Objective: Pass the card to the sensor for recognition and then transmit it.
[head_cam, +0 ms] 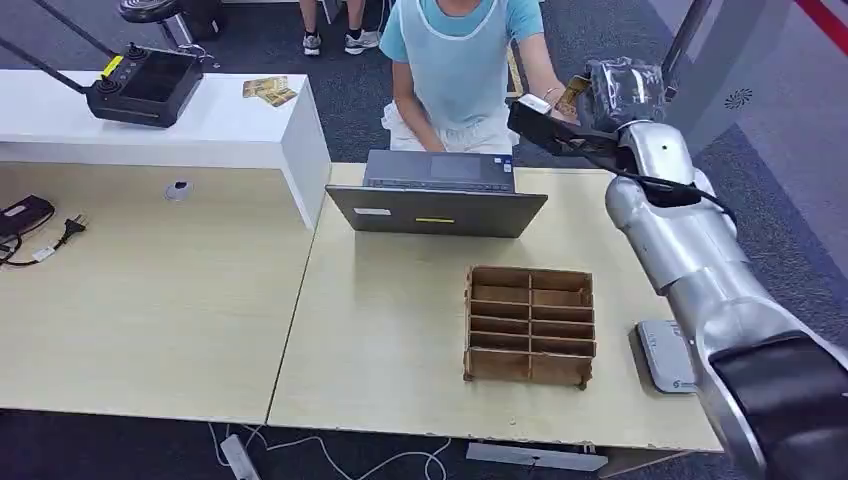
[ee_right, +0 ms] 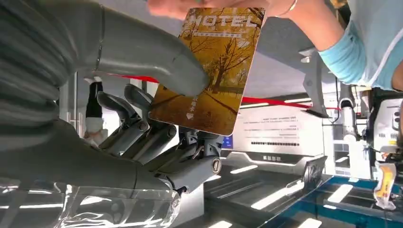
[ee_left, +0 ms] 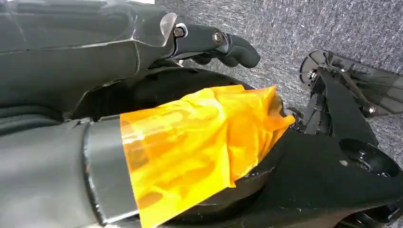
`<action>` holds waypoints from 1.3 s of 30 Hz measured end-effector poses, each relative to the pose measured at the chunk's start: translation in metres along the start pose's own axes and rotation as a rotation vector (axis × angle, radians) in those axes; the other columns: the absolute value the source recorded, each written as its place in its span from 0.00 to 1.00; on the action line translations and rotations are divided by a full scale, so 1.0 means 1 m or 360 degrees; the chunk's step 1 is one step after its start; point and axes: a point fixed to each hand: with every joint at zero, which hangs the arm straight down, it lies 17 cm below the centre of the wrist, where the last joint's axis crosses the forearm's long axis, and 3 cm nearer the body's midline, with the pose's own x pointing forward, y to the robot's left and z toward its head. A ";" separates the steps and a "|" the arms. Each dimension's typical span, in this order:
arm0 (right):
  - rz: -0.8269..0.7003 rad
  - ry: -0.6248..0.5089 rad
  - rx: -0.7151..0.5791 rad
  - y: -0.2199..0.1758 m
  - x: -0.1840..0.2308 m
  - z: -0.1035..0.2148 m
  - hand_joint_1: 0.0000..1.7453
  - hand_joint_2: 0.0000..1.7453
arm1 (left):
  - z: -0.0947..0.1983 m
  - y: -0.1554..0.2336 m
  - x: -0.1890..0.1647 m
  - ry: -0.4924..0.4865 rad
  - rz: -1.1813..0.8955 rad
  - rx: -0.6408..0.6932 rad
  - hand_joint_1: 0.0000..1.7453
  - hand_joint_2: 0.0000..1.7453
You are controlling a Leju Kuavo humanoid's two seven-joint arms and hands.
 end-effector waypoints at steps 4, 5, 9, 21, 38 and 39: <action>0.0014 -0.0023 0.0017 0.004 0.004 0.000 1.00 1.00 | 0.000 0.000 0.000 -0.0009 -0.0011 -0.0006 0.00 0.00; 0.0014 -0.0036 0.0031 0.008 0.007 0.000 1.00 1.00 | 0.000 0.000 0.000 -0.0013 -0.0017 -0.0008 0.00 0.00; 0.0039 -0.0053 0.0118 0.030 0.015 0.004 1.00 1.00 | 0.000 0.000 0.000 -0.0018 -0.0035 -0.0012 0.00 0.00; 0.0024 -0.0039 0.0141 0.041 0.019 0.003 0.00 1.00 | 0.000 -0.001 -0.001 -0.0036 -0.0121 -0.0032 0.00 0.00; -0.0289 0.0091 -0.0086 0.015 -0.014 0.007 0.00 1.00 | -0.001 0.011 -0.005 0.0020 0.0056 0.0067 0.00 0.00; -0.0390 0.0082 -0.0107 0.012 -0.013 0.009 0.00 1.00 | -0.002 0.012 -0.006 0.0024 0.0078 0.0074 0.00 0.00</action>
